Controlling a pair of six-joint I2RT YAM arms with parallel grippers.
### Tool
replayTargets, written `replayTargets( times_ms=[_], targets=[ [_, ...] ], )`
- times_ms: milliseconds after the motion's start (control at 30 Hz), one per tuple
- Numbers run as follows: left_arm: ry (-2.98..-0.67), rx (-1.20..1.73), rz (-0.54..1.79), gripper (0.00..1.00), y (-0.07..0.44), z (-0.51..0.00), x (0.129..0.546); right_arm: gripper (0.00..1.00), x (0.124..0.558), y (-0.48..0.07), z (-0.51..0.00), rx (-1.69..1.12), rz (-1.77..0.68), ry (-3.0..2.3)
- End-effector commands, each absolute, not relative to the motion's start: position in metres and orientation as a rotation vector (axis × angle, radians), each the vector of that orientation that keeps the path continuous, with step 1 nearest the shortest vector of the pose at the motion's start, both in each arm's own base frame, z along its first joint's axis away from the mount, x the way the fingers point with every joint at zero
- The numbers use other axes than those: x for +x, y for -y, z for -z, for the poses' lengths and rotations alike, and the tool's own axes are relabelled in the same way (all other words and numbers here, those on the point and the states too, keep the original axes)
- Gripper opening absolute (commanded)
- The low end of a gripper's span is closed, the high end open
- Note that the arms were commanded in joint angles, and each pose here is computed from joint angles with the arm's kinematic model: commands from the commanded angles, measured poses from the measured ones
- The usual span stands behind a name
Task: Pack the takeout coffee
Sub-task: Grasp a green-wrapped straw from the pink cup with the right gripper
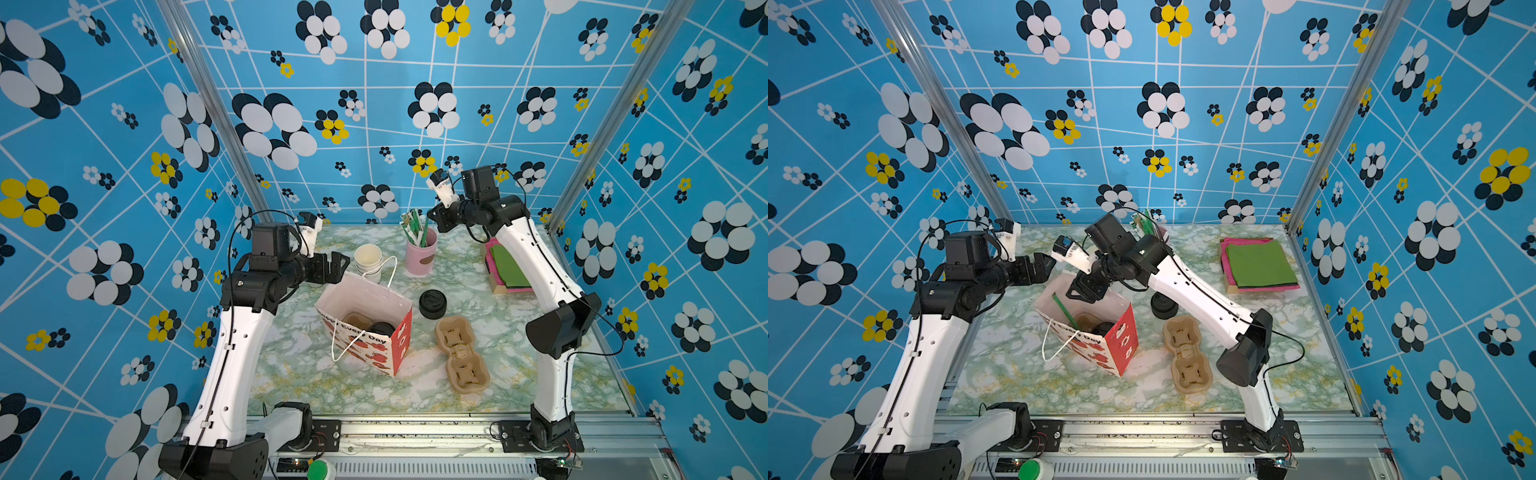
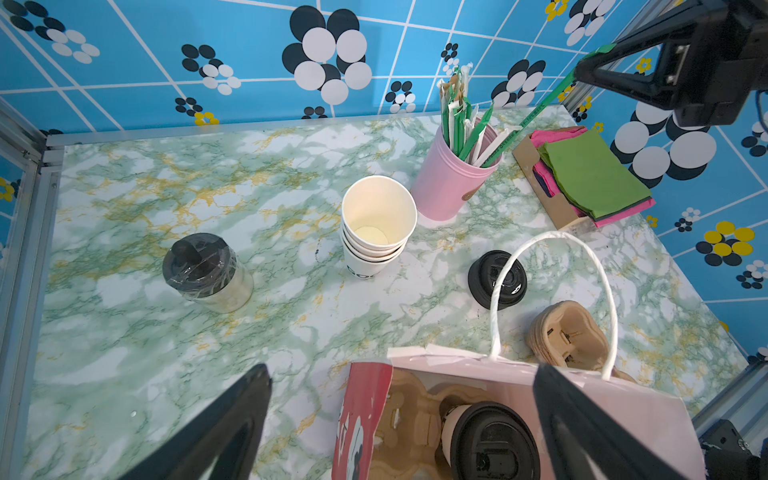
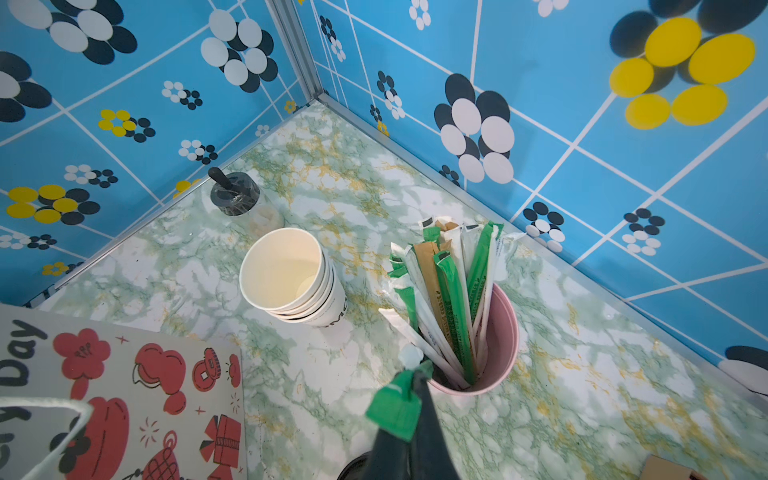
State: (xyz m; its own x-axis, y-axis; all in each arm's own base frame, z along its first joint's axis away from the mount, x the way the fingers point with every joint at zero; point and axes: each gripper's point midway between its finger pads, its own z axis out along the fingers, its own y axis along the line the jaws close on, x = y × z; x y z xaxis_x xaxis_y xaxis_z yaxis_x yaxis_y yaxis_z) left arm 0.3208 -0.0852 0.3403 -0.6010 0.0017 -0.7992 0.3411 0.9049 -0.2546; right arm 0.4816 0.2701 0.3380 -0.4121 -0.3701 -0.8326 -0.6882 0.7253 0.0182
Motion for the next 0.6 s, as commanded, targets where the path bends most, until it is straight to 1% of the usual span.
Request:
replayTargets(
  times_ms=[0, 167, 367, 467, 567],
  targets=[
    [-2.146, 0.231, 0.495, 1.00, 0.084, -0.345, 0.319, 0.00, 0.465, -0.261, -0.369, -0.797, -0.423, -1.992],
    [-2.136, 0.221, 0.500, 1.00, 0.084, -0.346, 0.316, 0.00, 0.439, -0.248, -0.424, -0.776, -0.404, -1.876],
    [-2.128, 0.200, 0.498, 1.00, 0.082, -0.347, 0.315, 0.00, 0.393, -0.237, -0.484, -0.788, -0.398, -1.729],
    [-2.123, 0.195, 0.499, 1.00, 0.082, -0.348, 0.316, 0.00, 0.367, -0.239, -0.506, -0.807, -0.439, -1.661],
    [-2.126, 0.178, 0.489, 0.99, 0.080, -0.347, 0.317, 0.00, 0.340, -0.252, -0.524, -0.853, -0.529, -1.588]
  ],
)
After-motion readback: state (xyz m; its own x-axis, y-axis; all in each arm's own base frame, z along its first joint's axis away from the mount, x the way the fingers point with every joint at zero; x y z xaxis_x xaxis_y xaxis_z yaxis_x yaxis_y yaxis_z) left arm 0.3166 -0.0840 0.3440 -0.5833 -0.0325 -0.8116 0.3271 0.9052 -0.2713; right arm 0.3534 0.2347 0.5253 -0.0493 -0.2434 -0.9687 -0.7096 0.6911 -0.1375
